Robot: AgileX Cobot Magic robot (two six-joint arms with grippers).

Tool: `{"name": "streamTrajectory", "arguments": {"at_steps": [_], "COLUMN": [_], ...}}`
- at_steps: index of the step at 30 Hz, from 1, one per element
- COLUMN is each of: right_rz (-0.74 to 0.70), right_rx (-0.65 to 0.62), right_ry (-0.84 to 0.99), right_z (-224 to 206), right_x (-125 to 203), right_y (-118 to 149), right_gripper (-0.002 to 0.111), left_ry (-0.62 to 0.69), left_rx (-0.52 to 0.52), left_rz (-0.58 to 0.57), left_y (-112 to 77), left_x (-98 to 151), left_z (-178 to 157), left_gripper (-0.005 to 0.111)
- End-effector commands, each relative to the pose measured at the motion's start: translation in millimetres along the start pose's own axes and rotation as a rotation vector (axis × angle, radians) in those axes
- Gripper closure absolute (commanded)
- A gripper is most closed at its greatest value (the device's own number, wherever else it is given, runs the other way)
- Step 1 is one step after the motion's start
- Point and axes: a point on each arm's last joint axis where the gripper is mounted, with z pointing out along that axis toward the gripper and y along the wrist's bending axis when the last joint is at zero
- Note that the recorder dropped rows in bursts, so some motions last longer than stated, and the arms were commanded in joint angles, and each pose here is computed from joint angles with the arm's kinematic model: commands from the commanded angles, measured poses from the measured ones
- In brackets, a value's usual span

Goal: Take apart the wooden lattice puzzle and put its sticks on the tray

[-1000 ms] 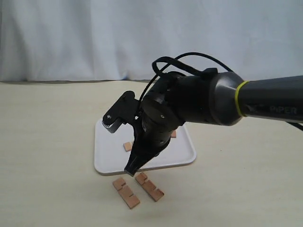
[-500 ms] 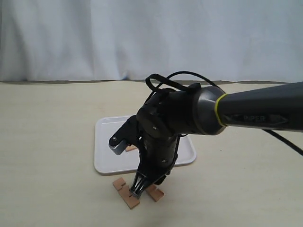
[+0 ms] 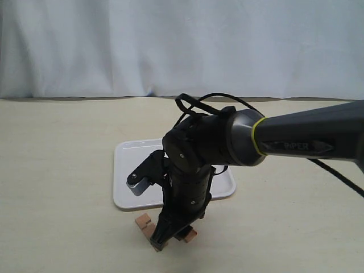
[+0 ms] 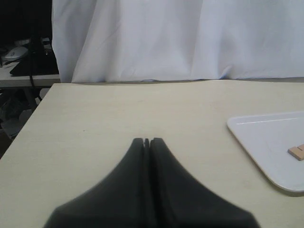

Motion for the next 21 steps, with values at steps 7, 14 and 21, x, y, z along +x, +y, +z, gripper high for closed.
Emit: {"name": "streamTrajectory", "arguments": {"at_steps": [7, 14, 21], "right_rz": [0.055, 0.078, 0.083], "right_rx": [-0.030, -0.024, -0.030], "right_ry": [0.022, -0.021, 0.017], "right_z": [14, 24, 38], "right_x": [13, 16, 19], "right_y": [-10, -9, -7], "right_gripper": [0.055, 0.055, 0.065], "left_ry": [-0.008, -0.008, -0.008], "left_rx": [-0.001, -0.001, -0.001], "left_rz": [-0.001, -0.001, -0.001], "left_y": [0.1, 0.1, 0.1], "left_x": [0, 0, 0], "left_z": [0, 0, 0], "left_gripper": [0.107, 0.107, 0.107]}}
